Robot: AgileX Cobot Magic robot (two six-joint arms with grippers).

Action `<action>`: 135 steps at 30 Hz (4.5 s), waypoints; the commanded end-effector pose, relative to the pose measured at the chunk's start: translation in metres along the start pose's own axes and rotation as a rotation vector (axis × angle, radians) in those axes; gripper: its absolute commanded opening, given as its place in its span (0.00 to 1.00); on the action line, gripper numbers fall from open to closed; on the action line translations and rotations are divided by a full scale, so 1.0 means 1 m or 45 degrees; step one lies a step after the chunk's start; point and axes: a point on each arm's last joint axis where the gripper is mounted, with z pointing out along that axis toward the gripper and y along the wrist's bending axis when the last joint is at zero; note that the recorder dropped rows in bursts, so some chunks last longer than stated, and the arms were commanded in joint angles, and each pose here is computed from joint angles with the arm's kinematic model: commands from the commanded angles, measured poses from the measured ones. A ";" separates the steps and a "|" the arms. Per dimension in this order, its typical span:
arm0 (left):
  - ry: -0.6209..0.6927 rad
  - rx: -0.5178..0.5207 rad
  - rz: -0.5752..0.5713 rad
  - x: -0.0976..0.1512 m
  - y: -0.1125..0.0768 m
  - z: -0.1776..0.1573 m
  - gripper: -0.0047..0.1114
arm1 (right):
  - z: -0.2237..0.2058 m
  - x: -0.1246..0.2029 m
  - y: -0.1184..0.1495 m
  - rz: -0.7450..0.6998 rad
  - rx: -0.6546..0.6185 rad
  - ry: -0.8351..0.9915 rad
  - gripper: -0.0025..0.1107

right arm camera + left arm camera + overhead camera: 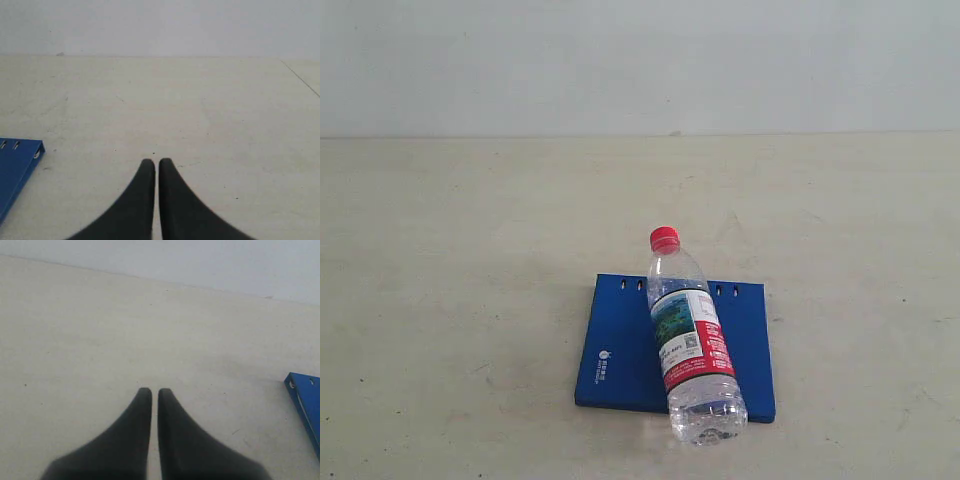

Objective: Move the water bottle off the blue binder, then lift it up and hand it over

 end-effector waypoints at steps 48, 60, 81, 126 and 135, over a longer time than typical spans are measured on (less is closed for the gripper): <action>-0.014 0.011 -0.001 -0.001 -0.001 0.000 0.08 | 0.043 -0.191 -0.003 0.445 -0.030 -0.035 0.02; -0.014 0.011 -0.001 -0.001 -0.001 0.000 0.08 | 0.214 -0.119 0.092 -0.149 -0.807 0.842 0.20; -0.014 0.011 -0.001 -0.001 -0.001 0.000 0.08 | 0.313 -0.062 0.198 0.214 -1.013 1.089 0.69; -0.014 0.011 -0.001 -0.001 -0.001 0.000 0.08 | 0.319 -0.033 0.198 0.176 -1.005 1.210 0.46; -0.014 0.011 -0.001 -0.001 -0.001 0.000 0.08 | 0.320 -0.024 0.199 0.130 -1.036 1.220 0.46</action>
